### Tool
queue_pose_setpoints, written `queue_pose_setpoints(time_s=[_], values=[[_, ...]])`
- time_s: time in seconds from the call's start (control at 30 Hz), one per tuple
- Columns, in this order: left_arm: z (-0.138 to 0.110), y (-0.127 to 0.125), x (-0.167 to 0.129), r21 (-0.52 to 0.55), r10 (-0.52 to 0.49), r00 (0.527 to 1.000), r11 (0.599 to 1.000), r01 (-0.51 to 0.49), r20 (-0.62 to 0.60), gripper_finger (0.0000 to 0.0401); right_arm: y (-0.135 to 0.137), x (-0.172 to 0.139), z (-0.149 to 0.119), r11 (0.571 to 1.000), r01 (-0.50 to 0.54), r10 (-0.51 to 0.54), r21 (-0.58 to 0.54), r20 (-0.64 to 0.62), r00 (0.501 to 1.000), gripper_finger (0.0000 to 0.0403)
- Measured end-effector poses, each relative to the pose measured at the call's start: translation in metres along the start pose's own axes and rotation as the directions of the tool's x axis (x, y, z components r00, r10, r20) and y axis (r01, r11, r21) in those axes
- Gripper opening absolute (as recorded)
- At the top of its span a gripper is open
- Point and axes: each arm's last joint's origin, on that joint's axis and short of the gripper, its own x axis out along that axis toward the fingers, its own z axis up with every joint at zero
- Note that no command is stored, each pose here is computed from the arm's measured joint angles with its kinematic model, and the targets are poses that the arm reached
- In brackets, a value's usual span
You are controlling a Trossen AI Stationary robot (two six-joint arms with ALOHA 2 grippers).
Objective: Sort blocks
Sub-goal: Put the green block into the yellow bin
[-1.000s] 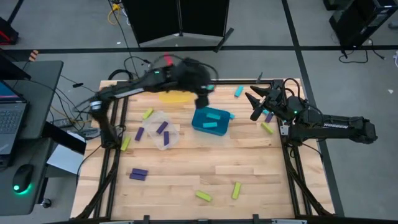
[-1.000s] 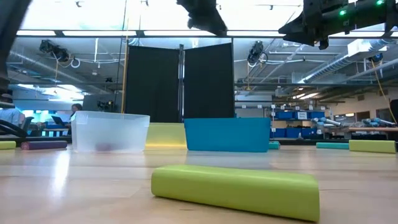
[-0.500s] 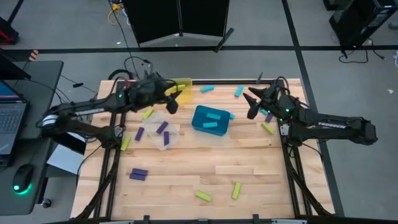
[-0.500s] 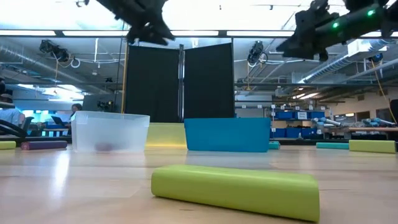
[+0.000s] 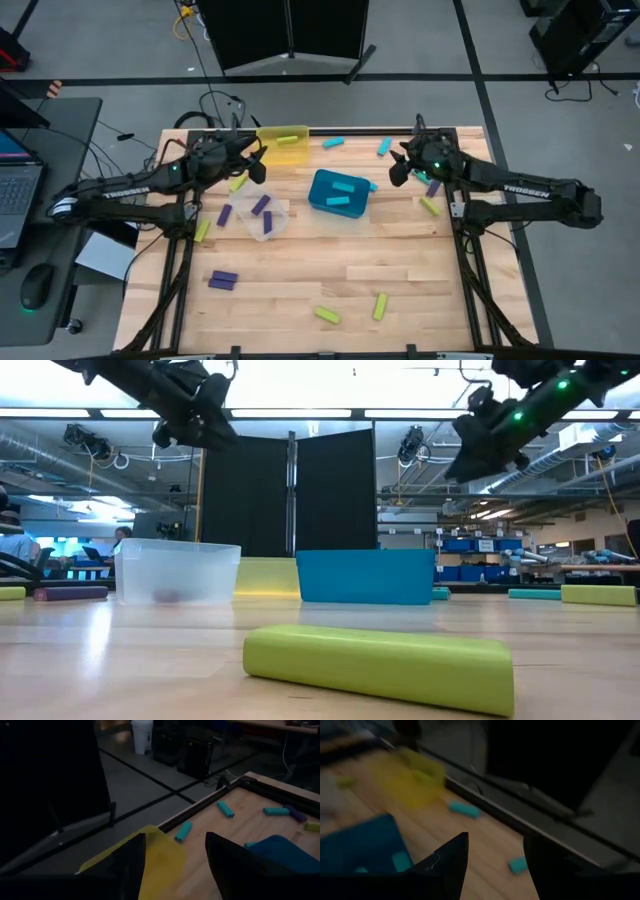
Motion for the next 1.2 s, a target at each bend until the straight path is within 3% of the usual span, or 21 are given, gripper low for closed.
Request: queue_pose_setpoints(time_s=[0.2,0.4,0.57,0.73,0.9,1.03,1.2], values=[[-0.016,0.008,-0.004,-0.033,0.009,1.0,0.999,-0.009,-0.011,0.0214,-0.006,0.007,-0.004,1.0,-0.016,0.014,-0.012,-0.182,0.983,0.0201],[-0.03,0.011,-0.005,-0.019,0.014,0.999,1.0,-0.015,-0.035,0.0214,-0.012,0.01,-0.023,0.998,-0.041,0.016,-0.053,-0.4,0.916,0.0201],[-0.032,0.011,-0.005,0.043,0.017,0.999,0.999,-0.015,-0.048,0.0214,-0.01,0.005,-0.03,0.994,-0.066,0.016,-0.091,-0.464,0.886,0.0201],[-0.027,0.009,-0.005,0.109,-0.019,1.0,0.994,0.019,-0.003,0.0214,-0.001,0.0,-0.033,0.981,-0.129,0.048,-0.142,-0.472,0.88,0.0201],[-0.015,0.004,-0.005,0.17,-0.127,0.988,0.979,0.11,0.092,0.0213,0.007,-0.003,-0.033,0.952,-0.192,0.067,-0.238,-0.449,0.891,0.0201],[-0.005,0.004,-0.004,0.218,-0.056,0.978,0.976,0.01,0.203,0.0213,0.008,0.001,-0.025,0.934,-0.185,0.065,-0.305,-0.364,0.929,0.0201],[0.004,0.001,0.001,0.267,0.015,0.952,0.958,-0.101,0.307,0.0213,-0.005,0.011,-0.014,0.973,-0.079,0.014,-0.219,-0.284,0.959,0.0201]])
